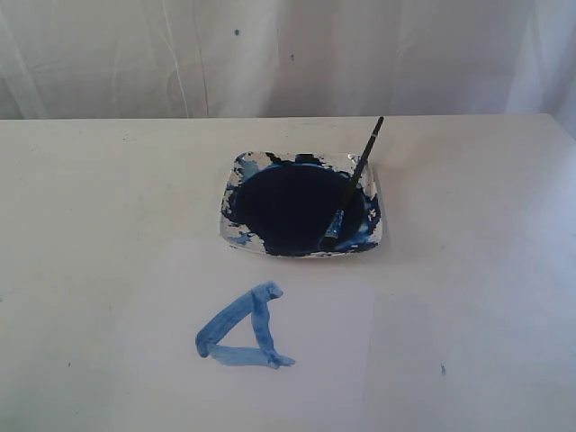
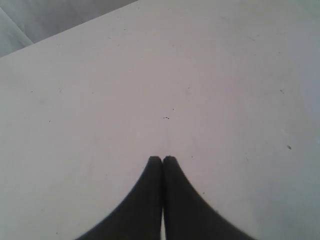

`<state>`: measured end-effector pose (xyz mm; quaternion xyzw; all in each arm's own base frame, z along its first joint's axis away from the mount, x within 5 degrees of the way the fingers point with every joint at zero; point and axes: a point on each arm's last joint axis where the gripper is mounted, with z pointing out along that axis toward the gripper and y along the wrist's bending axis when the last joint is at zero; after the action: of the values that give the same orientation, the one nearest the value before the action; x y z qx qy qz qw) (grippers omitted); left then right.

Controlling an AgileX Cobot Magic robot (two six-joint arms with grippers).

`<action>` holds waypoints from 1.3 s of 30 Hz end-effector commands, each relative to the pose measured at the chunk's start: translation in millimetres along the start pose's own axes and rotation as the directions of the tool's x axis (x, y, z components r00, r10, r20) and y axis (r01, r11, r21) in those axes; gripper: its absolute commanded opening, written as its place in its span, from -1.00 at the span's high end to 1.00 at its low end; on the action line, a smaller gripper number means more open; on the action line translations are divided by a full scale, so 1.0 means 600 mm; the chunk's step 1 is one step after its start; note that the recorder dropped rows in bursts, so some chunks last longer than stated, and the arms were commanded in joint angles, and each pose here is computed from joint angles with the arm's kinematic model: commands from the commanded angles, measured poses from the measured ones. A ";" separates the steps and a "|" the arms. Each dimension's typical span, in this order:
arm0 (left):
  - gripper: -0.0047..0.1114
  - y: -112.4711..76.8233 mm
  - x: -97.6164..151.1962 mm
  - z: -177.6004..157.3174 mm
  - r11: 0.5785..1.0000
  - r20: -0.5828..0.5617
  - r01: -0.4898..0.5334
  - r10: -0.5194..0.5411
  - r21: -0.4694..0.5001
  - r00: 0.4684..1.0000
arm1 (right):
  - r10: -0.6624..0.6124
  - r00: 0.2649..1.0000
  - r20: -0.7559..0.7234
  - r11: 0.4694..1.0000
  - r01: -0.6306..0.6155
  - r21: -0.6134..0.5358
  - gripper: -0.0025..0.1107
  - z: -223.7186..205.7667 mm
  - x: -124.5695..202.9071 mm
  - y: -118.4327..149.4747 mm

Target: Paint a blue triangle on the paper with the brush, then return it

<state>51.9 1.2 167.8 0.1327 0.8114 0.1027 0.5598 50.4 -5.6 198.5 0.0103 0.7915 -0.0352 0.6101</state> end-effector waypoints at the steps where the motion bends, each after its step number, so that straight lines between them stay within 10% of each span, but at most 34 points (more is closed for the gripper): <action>1: 0.92 -0.001 0.001 0.000 1.000 0.003 0.006 -0.006 -0.002 1.000 | -0.004 0.999 0.037 1.000 0.005 -0.010 0.12 0.011 0.019 0.003; 39: 0.92 -0.001 0.001 0.000 1.000 0.005 0.006 -0.006 -0.003 1.000 | -0.030 1.000 0.010 0.993 0.031 -0.113 0.12 0.011 0.024 0.012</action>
<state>51.9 1.2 167.8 0.1327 0.8114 0.1027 0.5598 53.9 0.9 183.1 -0.0358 0.7901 -0.0001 0.6120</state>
